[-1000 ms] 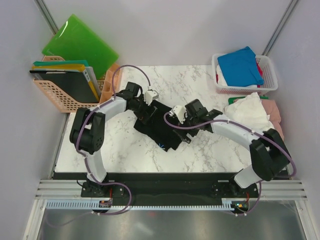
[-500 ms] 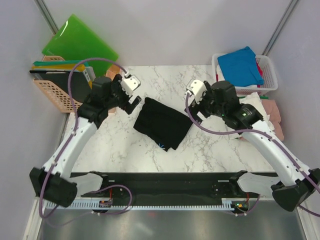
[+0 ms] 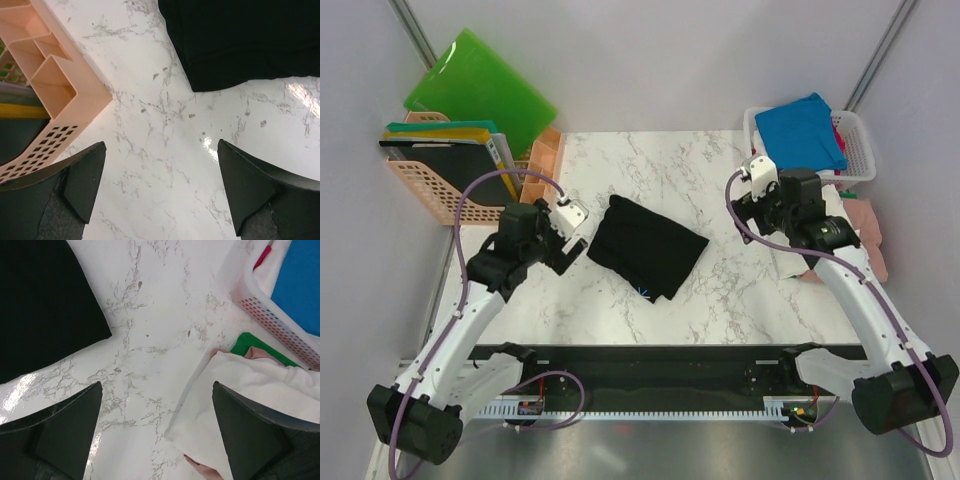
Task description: Fold and stack the t-shirts
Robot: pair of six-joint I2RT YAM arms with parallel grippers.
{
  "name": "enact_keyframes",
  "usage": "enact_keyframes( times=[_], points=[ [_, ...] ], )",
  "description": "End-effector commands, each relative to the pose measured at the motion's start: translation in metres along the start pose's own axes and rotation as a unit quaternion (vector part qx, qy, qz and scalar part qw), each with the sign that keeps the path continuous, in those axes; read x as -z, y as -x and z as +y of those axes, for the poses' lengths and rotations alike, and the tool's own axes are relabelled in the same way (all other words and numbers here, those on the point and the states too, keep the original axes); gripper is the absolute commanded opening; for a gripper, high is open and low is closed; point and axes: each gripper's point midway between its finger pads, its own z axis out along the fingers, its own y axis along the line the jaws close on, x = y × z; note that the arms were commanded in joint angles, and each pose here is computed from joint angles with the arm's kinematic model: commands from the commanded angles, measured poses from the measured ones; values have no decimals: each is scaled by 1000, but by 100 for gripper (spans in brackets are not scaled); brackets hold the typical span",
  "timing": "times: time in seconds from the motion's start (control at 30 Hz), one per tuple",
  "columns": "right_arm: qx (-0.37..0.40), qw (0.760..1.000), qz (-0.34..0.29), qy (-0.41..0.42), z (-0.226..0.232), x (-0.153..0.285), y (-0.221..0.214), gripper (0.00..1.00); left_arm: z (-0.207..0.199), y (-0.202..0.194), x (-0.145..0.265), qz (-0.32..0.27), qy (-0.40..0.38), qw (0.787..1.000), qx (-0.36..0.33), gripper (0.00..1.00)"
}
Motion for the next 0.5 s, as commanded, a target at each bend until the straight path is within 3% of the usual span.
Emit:
enact_keyframes(
  times=[0.0, 0.1, 0.33, 0.47],
  points=[
    [-8, 999, 10, 41, 10, -19, -2, 98, 10, 5, 15, -20, 31, 999, -2, 100],
    [-22, 990, -9, 142, 43, -30, 21, 98, 14, -3, 17, -13, 51, 999, 4, 100],
    [-26, 972, 57, 226, 99, -92, 26, 98, 41, -30, 35, -36, 168, 985, 7, 100],
    [-14, 964, 89, 251, 142, -128, 23, 98, 52, -71, 35, -4, 219, 975, 45, 100]
  ],
)
